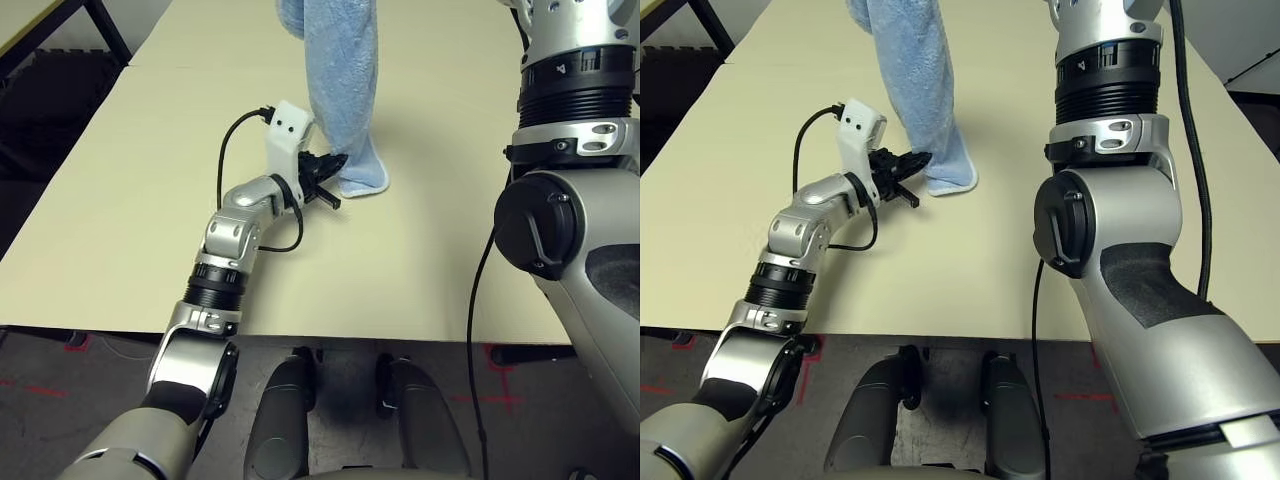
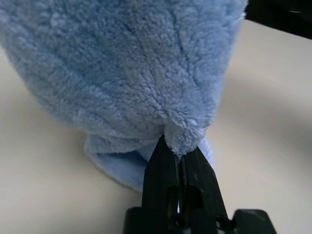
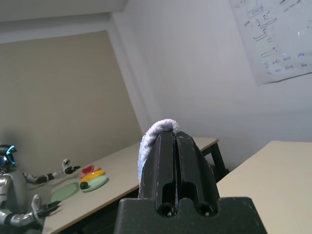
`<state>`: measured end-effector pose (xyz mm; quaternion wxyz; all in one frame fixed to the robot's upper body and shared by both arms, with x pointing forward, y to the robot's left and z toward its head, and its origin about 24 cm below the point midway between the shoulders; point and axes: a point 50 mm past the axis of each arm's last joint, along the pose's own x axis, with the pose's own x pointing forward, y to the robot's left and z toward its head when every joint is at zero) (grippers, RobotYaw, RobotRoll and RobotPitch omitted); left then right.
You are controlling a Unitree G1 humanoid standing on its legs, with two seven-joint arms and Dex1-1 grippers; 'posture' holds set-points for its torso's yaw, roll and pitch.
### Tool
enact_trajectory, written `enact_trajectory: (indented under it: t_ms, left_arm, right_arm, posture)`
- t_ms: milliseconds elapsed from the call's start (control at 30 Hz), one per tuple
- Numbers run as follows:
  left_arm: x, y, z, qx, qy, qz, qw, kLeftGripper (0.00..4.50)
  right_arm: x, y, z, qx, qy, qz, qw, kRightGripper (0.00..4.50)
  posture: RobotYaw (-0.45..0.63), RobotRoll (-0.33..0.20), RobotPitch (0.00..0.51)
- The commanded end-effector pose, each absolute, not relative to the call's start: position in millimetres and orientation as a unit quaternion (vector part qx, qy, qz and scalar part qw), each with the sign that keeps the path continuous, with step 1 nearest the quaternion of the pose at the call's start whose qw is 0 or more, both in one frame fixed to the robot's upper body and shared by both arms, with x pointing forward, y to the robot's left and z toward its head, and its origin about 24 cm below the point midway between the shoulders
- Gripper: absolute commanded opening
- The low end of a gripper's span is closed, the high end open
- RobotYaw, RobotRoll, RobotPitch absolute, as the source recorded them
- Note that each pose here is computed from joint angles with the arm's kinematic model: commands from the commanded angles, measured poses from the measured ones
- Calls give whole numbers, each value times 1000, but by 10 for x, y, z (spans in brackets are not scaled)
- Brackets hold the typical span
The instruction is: Fold the towel and set it aside.
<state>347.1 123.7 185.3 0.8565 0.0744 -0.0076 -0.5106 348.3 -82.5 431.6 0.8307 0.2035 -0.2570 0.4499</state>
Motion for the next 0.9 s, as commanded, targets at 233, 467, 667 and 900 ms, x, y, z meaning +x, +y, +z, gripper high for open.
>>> enact_trajectory:
  t_ms: [233, 467, 667, 900]
  left_arm:
    - [3480, 1136, 1831, 216, -36, -732, 645, 21]
    - [3569, 937, 1697, 451, -129, -684, 559, 21]
    - [3718, 1086, 1782, 468, -147, -589, 643, 21]
    - [3754, 1305, 1811, 363, -167, -542, 739, 212]
  right_arm:
    - [3390, -1056, 4442, 176, -285, 460, 822, 0]
    - [3350, -1060, 4448, 166, -281, 472, 819, 0]
    - [3401, -1049, 4321, 112, -268, 461, 839, 0]
    - [3433, -1280, 4120, 23, -225, 463, 857, 0]
  posture:
    - [-147, 0, 221]
    - [-181, 0, 224]
    - [-160, 0, 226]
    - [-103, 0, 235]
